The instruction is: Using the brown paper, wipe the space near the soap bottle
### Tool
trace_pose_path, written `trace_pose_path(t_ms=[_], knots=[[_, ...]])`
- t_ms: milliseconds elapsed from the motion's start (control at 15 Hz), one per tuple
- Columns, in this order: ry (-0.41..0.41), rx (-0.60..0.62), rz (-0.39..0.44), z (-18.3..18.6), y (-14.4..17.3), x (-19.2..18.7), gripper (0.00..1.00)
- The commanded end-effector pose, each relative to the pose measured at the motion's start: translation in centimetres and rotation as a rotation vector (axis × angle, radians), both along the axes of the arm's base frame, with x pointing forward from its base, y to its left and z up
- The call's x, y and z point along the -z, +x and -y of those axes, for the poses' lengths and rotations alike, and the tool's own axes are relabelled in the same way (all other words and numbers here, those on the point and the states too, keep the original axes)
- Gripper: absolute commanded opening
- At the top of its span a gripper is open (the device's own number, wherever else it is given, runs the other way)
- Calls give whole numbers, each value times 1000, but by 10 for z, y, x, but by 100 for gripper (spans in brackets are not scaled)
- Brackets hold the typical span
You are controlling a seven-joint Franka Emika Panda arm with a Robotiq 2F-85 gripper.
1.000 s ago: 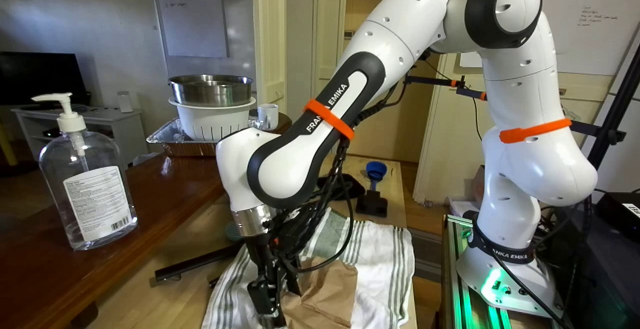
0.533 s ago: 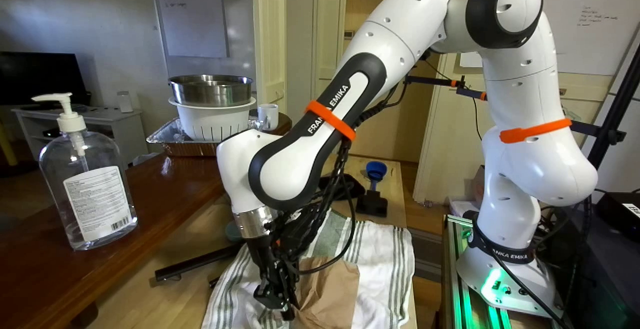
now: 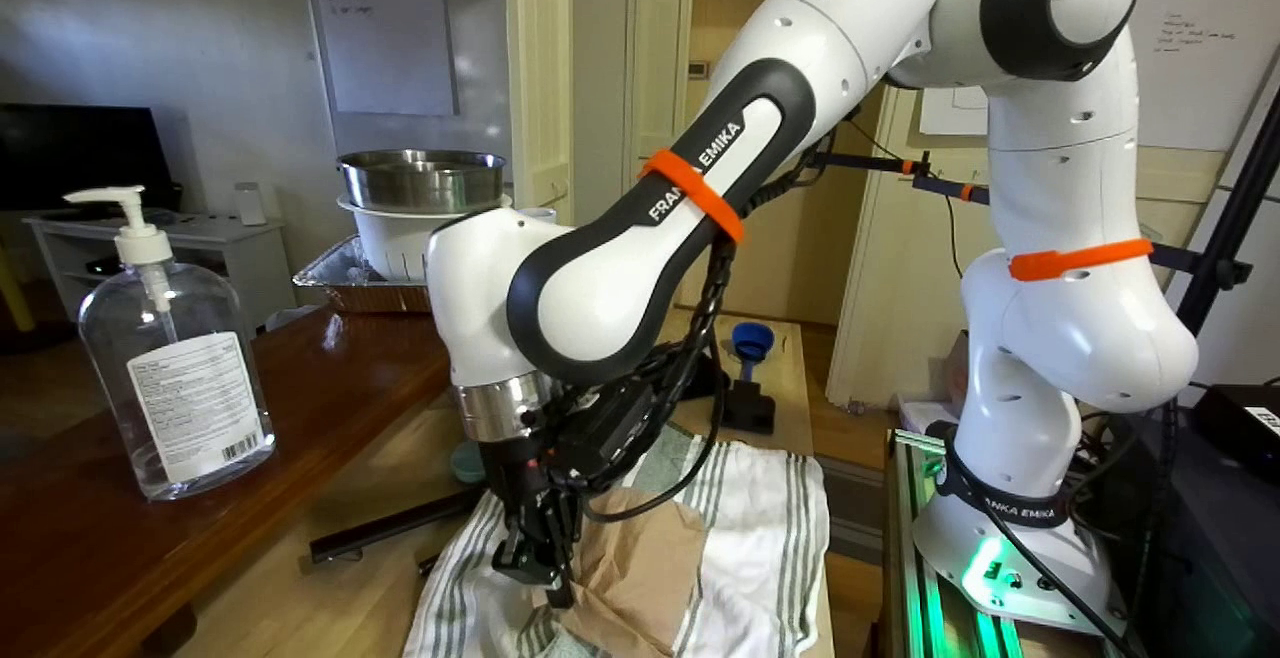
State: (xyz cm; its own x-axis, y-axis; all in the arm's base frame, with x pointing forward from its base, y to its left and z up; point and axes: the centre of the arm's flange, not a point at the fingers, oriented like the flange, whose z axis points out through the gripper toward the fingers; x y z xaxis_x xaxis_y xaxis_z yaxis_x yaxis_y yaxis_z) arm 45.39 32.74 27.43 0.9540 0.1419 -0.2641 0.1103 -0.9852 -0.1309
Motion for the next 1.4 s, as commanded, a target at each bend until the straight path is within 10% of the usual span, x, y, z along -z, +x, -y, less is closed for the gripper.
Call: trace_pose_path(t_ms=[0,533,1000,1333], knots=[[-92,-4,104,3,-11,-51,1],[-253,-196,397,39,14,-163,1],[-260,-179,393,45,15,-160,1],[-202,-279,604,87,78,-175,1]])
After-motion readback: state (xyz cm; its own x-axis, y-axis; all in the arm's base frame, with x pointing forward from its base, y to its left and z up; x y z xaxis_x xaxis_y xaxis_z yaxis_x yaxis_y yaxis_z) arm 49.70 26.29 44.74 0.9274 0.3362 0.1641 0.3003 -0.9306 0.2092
